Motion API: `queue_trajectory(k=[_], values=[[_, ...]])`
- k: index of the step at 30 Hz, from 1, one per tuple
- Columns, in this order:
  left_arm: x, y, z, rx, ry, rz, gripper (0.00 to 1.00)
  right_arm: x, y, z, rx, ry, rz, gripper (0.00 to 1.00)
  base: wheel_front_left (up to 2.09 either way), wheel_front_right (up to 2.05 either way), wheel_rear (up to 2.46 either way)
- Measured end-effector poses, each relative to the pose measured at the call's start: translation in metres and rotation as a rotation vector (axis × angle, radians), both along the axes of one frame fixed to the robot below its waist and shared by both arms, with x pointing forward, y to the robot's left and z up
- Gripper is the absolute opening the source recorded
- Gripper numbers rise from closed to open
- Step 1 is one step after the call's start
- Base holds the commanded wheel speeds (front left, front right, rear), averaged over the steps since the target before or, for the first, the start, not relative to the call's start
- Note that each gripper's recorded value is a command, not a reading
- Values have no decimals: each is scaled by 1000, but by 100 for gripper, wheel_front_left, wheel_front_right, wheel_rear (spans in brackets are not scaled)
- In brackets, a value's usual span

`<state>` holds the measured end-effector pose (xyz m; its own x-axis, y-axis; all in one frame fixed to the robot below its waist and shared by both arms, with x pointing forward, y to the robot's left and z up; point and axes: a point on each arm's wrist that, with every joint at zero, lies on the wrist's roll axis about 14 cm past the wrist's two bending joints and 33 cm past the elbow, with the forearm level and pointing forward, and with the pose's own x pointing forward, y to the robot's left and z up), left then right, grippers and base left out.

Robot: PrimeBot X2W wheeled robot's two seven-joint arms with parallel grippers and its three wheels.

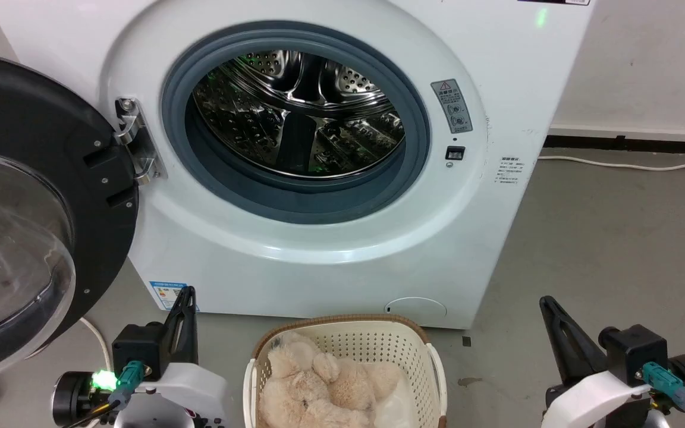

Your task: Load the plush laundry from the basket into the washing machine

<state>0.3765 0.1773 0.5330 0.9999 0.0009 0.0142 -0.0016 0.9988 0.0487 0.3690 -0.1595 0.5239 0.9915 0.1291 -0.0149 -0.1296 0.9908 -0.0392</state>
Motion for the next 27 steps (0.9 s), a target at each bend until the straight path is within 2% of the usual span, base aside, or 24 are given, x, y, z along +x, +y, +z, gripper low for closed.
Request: queue_trajectory(k=[27], values=[[0,0,0,0,0,0,0,0,0,0,0,0,0,0,0,0,0]])
